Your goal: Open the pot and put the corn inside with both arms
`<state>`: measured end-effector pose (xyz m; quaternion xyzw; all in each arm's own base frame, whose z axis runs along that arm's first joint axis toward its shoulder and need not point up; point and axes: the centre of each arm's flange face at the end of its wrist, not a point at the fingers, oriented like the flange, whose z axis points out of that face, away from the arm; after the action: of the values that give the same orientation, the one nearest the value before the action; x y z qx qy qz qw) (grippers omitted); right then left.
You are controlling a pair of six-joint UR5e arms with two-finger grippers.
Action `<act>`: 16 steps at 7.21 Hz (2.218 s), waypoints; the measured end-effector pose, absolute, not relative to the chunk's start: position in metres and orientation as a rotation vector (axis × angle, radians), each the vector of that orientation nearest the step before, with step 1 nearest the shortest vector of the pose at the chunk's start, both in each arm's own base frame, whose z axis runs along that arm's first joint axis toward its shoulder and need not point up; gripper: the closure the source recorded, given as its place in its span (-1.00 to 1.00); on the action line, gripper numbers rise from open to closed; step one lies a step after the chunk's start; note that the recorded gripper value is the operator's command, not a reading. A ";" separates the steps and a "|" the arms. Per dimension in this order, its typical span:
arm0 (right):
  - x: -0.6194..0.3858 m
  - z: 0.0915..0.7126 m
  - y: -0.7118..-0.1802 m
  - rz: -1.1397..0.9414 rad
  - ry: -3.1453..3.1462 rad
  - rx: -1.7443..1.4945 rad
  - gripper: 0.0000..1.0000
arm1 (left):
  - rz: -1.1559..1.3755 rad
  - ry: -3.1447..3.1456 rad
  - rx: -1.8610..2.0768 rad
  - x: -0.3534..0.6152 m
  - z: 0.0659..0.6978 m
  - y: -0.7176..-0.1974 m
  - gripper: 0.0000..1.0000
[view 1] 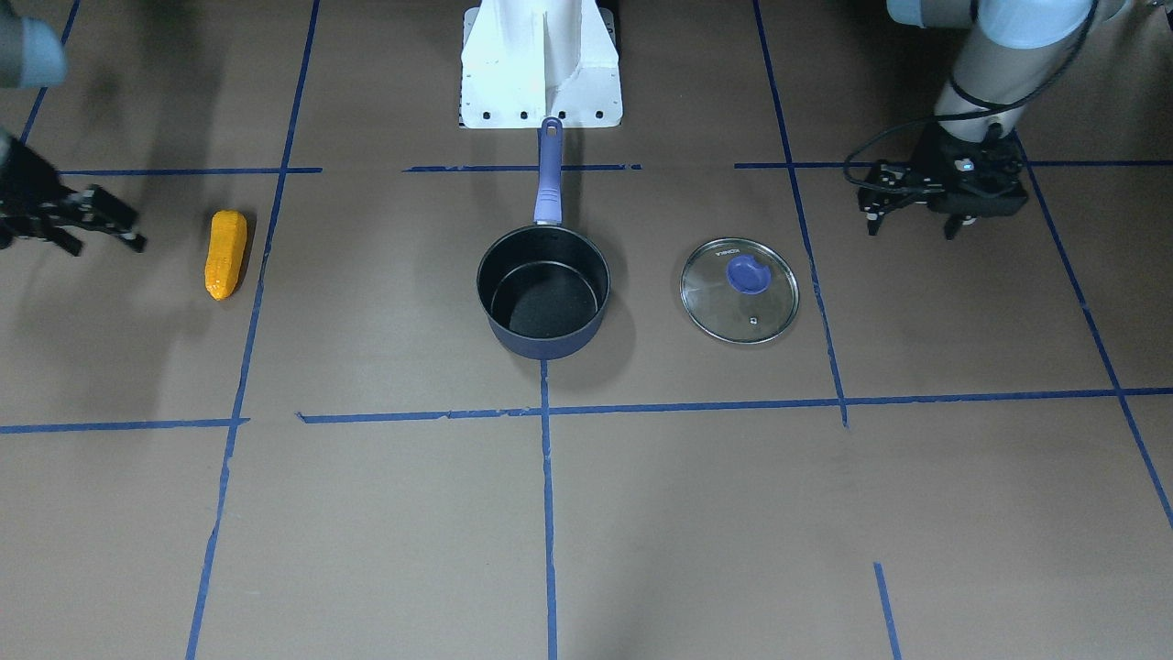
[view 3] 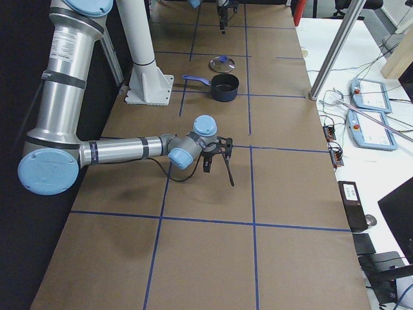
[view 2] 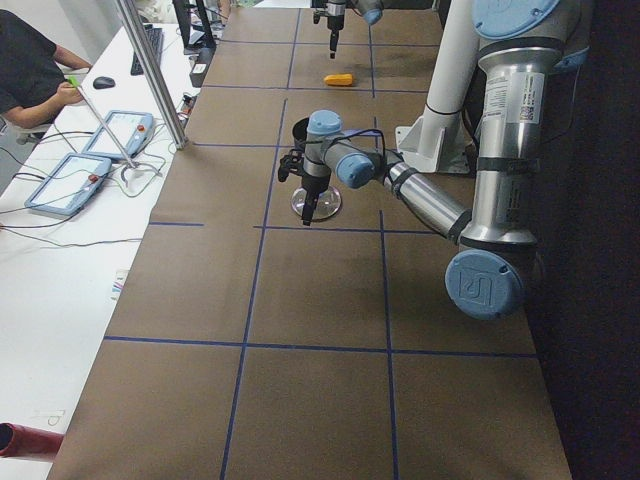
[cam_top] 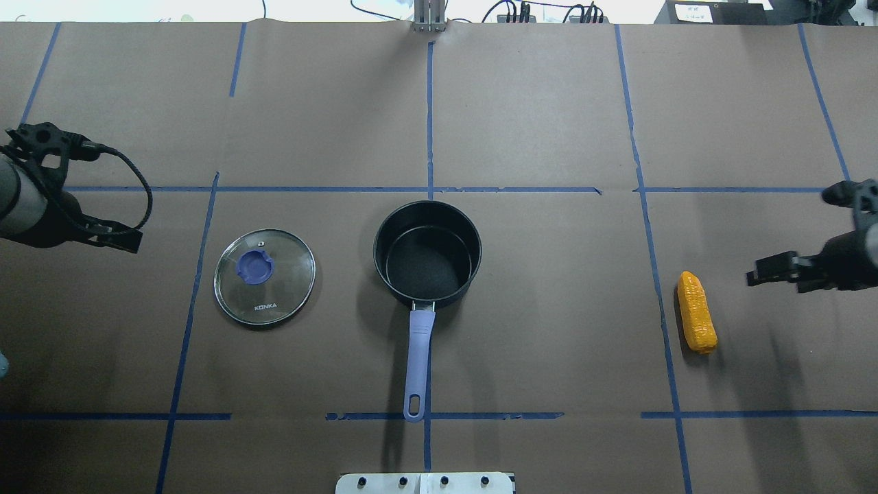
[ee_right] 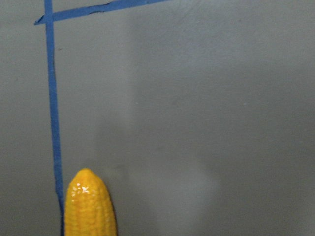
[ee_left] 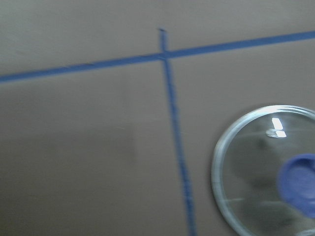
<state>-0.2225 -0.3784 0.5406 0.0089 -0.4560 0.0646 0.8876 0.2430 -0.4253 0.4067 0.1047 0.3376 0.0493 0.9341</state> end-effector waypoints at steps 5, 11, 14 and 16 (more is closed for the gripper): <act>-0.306 0.521 -0.357 0.174 -0.901 -0.020 0.16 | 0.107 0.674 0.220 0.233 0.415 -0.431 -1.00; -0.333 0.484 -0.365 0.148 -0.940 -0.011 1.00 | 0.110 0.735 0.198 0.202 0.413 -0.442 -1.00; -0.424 0.302 -0.413 0.264 -1.014 -0.071 1.00 | 0.129 0.797 0.186 0.158 0.423 -0.459 -1.00; -0.471 0.210 -0.412 0.338 -1.034 -0.118 0.99 | 0.128 0.799 0.183 0.154 0.426 -0.461 -1.00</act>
<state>-0.4708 -0.4118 0.2101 -0.0562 -0.4915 0.1607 0.8541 0.1535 -0.4614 0.4260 0.0891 0.3883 0.0624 0.9151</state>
